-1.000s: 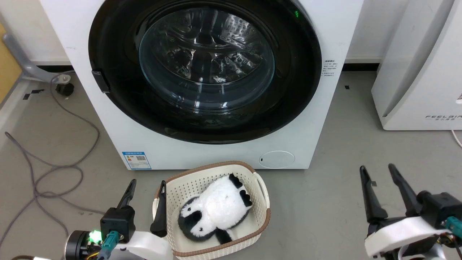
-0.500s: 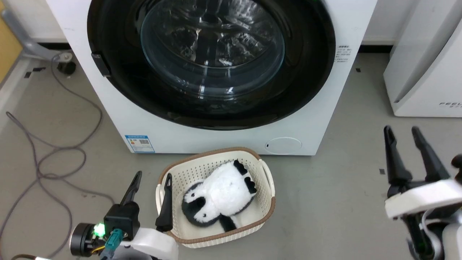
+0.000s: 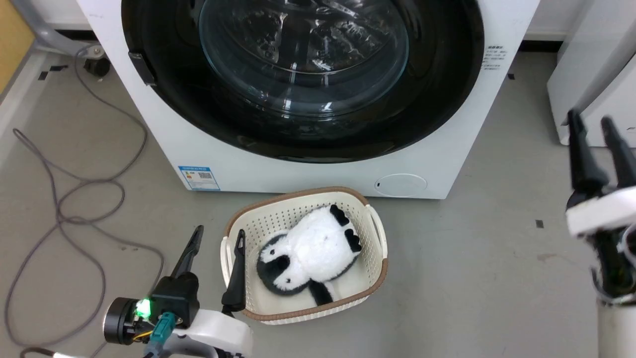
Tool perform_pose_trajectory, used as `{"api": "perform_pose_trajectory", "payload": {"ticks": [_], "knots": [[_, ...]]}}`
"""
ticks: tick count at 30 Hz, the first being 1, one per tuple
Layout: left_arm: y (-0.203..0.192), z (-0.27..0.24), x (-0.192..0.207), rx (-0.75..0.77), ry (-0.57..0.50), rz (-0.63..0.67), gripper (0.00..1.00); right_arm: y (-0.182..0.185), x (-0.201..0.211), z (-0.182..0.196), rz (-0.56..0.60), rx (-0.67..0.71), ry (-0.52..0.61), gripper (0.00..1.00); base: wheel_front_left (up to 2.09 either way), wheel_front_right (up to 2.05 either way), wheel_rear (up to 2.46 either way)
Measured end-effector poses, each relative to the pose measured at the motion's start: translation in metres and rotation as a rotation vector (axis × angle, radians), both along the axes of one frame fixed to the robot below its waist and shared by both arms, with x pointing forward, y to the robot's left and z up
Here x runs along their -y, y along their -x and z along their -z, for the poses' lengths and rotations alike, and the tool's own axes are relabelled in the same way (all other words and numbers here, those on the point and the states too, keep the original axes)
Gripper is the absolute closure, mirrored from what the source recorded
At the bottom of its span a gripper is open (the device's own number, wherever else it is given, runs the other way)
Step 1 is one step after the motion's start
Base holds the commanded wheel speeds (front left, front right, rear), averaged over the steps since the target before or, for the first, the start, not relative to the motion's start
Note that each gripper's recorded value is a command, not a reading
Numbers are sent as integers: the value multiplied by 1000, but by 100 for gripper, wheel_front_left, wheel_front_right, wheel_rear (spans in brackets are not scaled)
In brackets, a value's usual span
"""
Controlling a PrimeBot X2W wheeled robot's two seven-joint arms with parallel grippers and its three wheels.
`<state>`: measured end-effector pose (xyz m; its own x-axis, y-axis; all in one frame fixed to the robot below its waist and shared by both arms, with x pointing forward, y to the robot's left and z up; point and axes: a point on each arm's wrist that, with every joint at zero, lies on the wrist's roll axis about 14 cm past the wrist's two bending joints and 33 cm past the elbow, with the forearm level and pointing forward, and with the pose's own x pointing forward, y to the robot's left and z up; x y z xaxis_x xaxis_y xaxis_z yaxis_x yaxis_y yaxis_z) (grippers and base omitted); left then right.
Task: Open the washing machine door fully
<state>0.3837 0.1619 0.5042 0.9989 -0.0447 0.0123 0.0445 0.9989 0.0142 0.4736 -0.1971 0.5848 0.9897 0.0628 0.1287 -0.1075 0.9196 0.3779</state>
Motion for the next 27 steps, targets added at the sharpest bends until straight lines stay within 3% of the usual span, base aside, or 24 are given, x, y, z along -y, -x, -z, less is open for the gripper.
{"api": "perform_pose_trajectory", "payload": {"ticks": [1, 2, 13, 27], "knots": [[-1, 2, 1, -4, 1, 1, 0, -8, 1, -4, -2, -1, -31, 54, 0, 0, 0], [-1, 2, 1, -5, 3, -1, 0, -12, 2, -4, -1, -3, -47, 100, 0, 0, 0], [-9, 10, 1, -13, 14, -1, 0, -66, 7, 2, -15, -101, -196, 100, 0, 0, 0], [-23, 16, -6, -7, 19, -32, 0, -138, -12, 24, -115, -300, -287, 100, 0, 0, 0]]}}
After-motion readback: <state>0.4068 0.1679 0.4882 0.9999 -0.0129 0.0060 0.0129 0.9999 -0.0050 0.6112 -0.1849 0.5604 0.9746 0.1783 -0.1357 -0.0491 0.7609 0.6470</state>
